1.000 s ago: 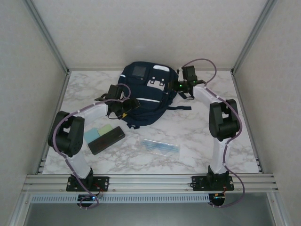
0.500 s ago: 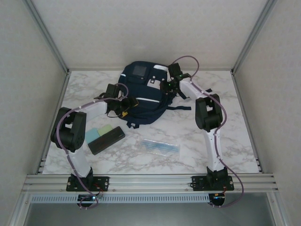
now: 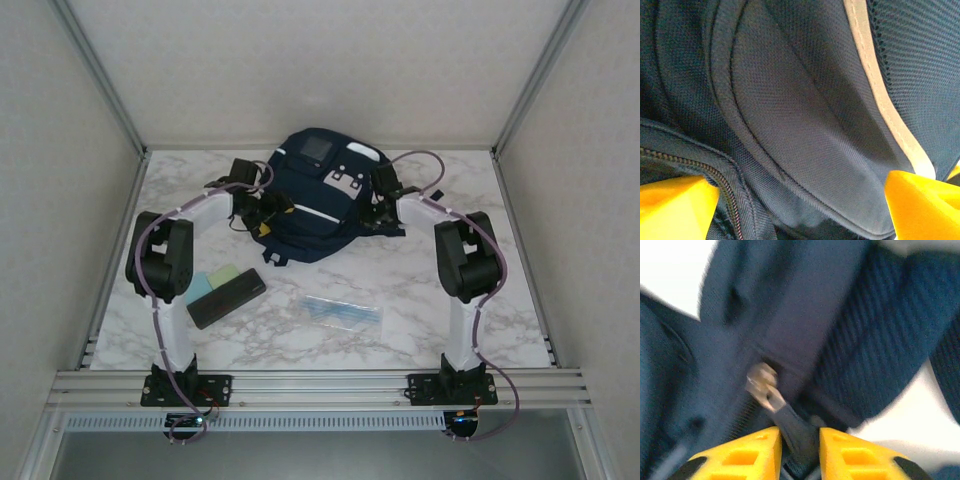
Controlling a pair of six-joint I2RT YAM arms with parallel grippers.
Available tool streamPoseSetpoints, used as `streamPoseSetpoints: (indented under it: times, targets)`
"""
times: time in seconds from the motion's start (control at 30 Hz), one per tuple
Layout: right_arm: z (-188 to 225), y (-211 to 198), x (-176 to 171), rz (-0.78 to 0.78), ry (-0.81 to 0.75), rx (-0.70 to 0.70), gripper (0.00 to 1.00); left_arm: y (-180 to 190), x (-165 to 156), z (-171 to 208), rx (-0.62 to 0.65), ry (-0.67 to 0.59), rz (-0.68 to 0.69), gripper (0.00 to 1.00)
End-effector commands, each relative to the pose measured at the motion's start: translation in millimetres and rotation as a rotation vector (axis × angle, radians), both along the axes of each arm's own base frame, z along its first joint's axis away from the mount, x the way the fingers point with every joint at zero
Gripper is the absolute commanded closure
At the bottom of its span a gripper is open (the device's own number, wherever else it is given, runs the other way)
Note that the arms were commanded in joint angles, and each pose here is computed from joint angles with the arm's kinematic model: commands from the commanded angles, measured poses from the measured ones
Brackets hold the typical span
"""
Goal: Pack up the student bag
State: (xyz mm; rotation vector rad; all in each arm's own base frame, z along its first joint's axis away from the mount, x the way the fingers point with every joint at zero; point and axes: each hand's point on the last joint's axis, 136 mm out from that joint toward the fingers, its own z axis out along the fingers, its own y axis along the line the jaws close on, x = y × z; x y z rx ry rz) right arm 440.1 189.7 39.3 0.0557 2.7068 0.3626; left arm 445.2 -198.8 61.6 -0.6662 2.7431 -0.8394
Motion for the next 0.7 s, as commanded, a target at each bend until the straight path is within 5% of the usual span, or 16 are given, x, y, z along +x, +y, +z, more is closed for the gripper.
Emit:
streamPoseSetpoints:
  times: [0.0, 0.17, 0.37, 0.67]
  targets:
    - [-21, 5, -42, -0.003, 0.136, 0.023, 0.76, 20, 52, -14, 0.1, -0.147, 0.038, 0.14]
    - [10, -10, -37, 0.02, 0.038, -0.1, 0.74, 21, 54, -5, 0.113, -0.16, 0.015, 0.13]
    - [55, -35, -23, 0.014, -0.063, -0.147, 0.55, 26, 39, 21, 0.146, -0.181, -0.054, 0.12]
    - [66, -73, 43, -0.199, -0.12, 0.157, 0.35, 33, -1, 59, 0.182, -0.217, -0.097, 0.09]
